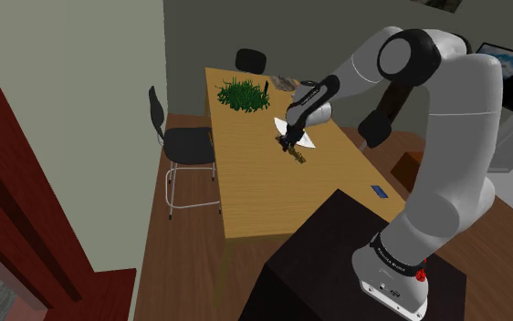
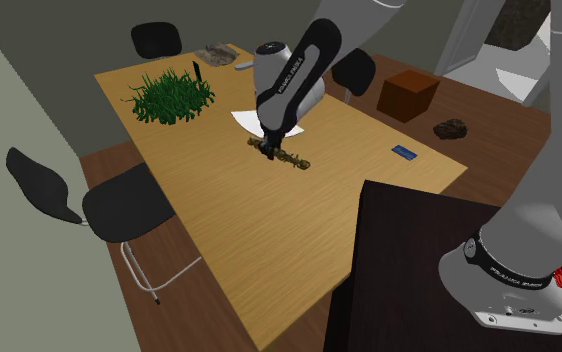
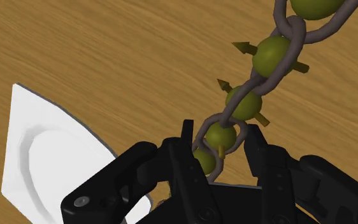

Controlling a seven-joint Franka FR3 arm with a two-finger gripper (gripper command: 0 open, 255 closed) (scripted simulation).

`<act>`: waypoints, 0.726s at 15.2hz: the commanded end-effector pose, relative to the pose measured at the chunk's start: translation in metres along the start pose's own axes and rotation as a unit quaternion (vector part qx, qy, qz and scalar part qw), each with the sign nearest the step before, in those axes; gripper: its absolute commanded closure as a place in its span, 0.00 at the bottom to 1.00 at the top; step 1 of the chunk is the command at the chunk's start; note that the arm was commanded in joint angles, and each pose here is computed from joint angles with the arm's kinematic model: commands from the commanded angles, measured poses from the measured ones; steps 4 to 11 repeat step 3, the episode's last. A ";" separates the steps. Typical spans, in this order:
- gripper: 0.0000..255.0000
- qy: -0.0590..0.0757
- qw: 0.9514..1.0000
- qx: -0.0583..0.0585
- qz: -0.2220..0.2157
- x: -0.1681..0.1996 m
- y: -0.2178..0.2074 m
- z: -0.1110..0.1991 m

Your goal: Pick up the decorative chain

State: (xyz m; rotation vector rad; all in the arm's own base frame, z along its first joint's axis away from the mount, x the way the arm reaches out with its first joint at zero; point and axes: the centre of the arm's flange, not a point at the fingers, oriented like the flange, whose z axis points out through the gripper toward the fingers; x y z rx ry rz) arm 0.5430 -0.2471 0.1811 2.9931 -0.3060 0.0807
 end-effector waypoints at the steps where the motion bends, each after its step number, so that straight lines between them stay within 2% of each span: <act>1: 1.00 0.000 1.000 0.000 0.000 0.001 0.001 -0.010; 11: 1.00 0.000 1.000 0.000 0.000 0.001 0.002 -0.011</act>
